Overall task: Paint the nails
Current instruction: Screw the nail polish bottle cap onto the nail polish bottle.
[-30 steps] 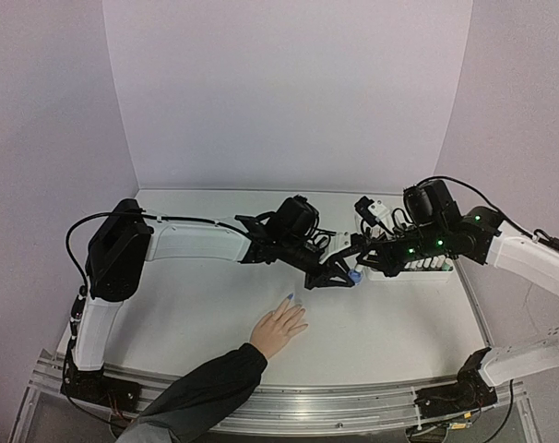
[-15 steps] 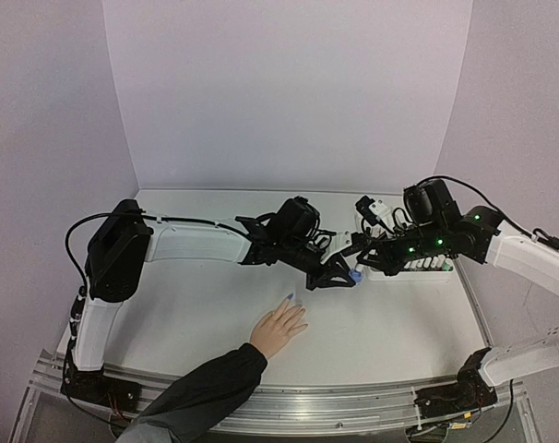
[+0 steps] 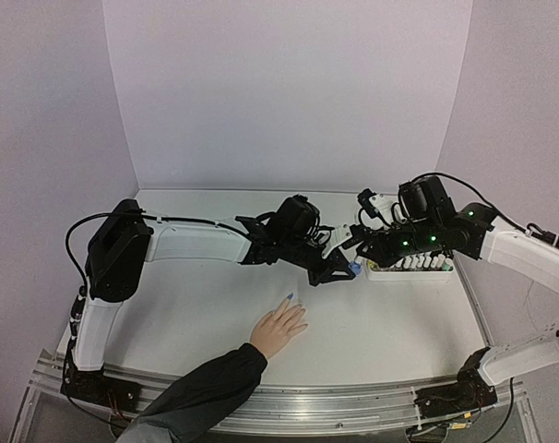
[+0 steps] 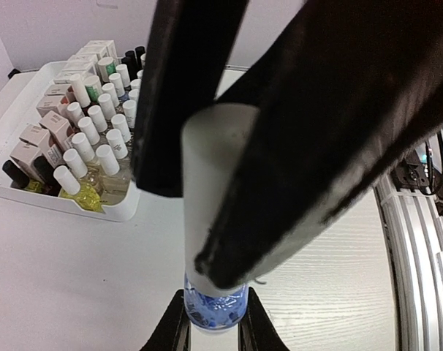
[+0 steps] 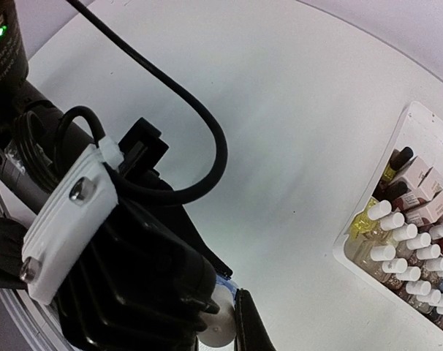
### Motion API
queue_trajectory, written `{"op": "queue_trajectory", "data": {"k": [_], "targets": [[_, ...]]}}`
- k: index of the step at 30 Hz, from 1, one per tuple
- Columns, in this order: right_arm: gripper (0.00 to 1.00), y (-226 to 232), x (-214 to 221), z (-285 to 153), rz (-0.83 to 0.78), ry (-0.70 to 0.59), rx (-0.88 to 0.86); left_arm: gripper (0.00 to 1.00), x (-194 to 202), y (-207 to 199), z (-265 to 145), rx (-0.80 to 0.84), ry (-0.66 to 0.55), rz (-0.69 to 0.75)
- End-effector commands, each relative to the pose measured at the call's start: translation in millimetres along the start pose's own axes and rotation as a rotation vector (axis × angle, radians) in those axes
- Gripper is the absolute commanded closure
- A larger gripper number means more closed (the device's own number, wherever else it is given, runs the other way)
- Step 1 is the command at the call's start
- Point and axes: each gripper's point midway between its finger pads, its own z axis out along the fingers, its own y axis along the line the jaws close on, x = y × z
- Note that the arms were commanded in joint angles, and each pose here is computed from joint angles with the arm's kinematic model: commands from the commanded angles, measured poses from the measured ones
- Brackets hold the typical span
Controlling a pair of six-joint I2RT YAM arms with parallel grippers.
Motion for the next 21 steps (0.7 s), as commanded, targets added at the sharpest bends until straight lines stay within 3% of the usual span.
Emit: {"op": "queue_trajectory", "data": {"k": [1, 8, 13, 21], "targets": [[1.00, -8.8, -8.1, 2.1, 0.086, 0.002, 0.063, 1.00, -73.8, 12.5, -15.7, -0.068, -0.185, 0.092], [0.86, -12.8, -22.7, 1.5, 0.170, -0.023, 0.090, 1.00, -71.2, 17.7, -9.9, -0.082, -0.179, 0.088], [0.53, -6.7, -27.3, 2.8, 0.169, -0.021, 0.057, 1.00, -70.8, 15.7, -8.8, -0.063, -0.177, 0.086], [0.31, -2.6, -34.5, -14.4, 0.121, -0.054, 0.042, 1.00, -60.4, 13.2, -12.0, -0.044, -0.153, 0.083]]}}
